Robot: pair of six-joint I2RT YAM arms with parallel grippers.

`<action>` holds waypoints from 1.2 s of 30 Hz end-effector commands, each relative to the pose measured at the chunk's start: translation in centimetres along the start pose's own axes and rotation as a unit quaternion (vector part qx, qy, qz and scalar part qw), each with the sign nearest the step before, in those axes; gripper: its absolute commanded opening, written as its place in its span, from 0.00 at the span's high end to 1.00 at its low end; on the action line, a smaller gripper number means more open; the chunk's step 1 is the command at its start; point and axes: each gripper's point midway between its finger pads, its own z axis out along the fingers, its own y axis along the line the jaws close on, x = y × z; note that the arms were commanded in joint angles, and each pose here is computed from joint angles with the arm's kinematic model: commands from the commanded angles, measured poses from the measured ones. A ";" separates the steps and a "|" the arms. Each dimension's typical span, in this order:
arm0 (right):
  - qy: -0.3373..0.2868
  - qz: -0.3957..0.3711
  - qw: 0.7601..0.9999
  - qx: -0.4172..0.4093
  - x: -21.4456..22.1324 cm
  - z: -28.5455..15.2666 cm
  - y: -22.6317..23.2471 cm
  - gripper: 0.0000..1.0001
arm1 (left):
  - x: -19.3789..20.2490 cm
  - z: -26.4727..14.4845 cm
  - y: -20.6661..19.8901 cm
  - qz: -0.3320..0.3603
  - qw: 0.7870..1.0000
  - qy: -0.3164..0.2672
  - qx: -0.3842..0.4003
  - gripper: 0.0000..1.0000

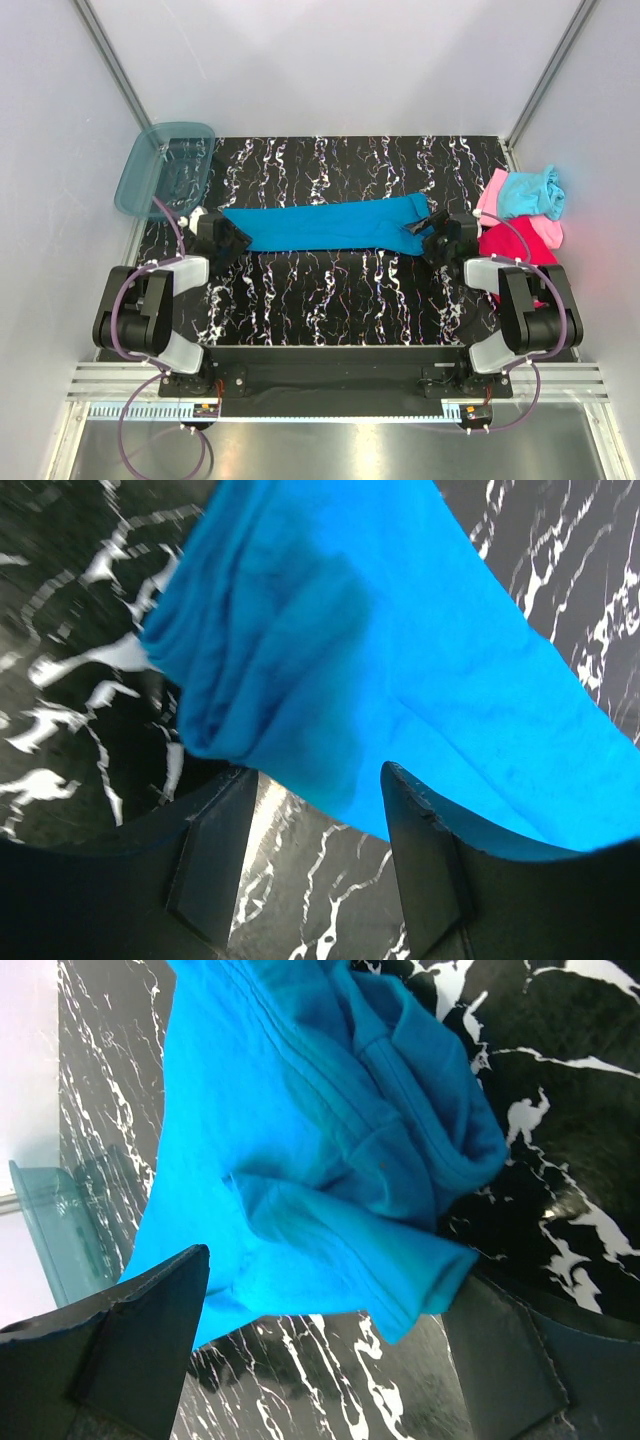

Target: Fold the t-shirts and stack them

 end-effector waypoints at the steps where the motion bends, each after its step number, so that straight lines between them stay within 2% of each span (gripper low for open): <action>1: 0.002 0.008 1.000 0.000 -0.2 0.6 0.3 0.00 | -1.8 0.6 0.2 0.008 0.999 -0.030 -0.010 0.41; 9: -0.007 0.024 1.000 0.012 -0.9 2.1 0.2 0.00 | -1.6 0.8 0.2 0.013 1.000 -0.021 -0.013 0.46; 12: -0.014 0.031 0.999 0.014 -1.6 2.6 0.3 0.08 | -1.4 0.7 0.3 0.018 1.000 -0.017 -0.012 0.55; 13: -0.018 0.034 0.999 0.013 -2.0 2.8 0.5 0.11 | -1.4 0.6 0.2 0.017 1.000 -0.017 -0.011 0.61; 15: -0.020 0.043 0.999 0.010 -2.6 3.0 0.7 0.31 | -1.4 0.5 0.2 0.017 1.000 -0.019 -0.009 0.73; 16: -0.024 0.048 0.999 0.009 -3.1 3.1 0.8 0.42 | -1.3 0.4 0.4 0.017 1.000 -0.019 -0.010 0.87; 17: -0.023 0.052 0.998 0.009 -3.2 3.2 0.9 0.60 | -1.3 0.3 0.4 0.016 1.000 -0.021 -0.010 0.92; 18: -0.021 0.055 0.998 0.008 -3.4 3.3 1.0 0.85 | -1.4 0.2 0.3 0.016 1.000 -0.022 -0.008 0.96; 19: -0.024 0.057 0.998 0.009 -3.7 3.4 1.1 0.95 | -1.3 0.2 0.2 0.017 1.000 -0.022 -0.006 0.99; 20: -0.024 0.061 0.998 0.012 -3.9 3.5 1.0 1.00 | -1.4 0.1 -0.1 0.018 1.000 -0.023 -0.001 1.00; 26: -0.031 0.059 0.998 0.010 -4.8 4.0 1.6 1.00 | -0.2 -0.9 -1.2 0.021 0.999 -0.015 0.019 1.00; 29: -0.022 0.045 0.999 0.010 -5.7 5.2 2.9 1.00 | 2.1 -2.0 -2.7 0.024 0.999 0.003 0.047 1.00; 32: 0.013 0.031 0.999 0.000 -6.1 7.5 5.1 1.00 | 6.9 -3.8 -4.7 0.047 0.995 0.036 0.075 1.00; 33: 0.012 0.025 0.999 -0.020 -7.3 8.2 7.4 1.00 | 8.0 -4.3 -4.9 0.050 0.995 0.045 0.076 1.00; 36: 0.066 0.030 0.997 -0.014 -6.2 10.7 7.4 1.00 | 11.9 -6.0 -5.6 0.055 0.992 0.072 0.088 1.00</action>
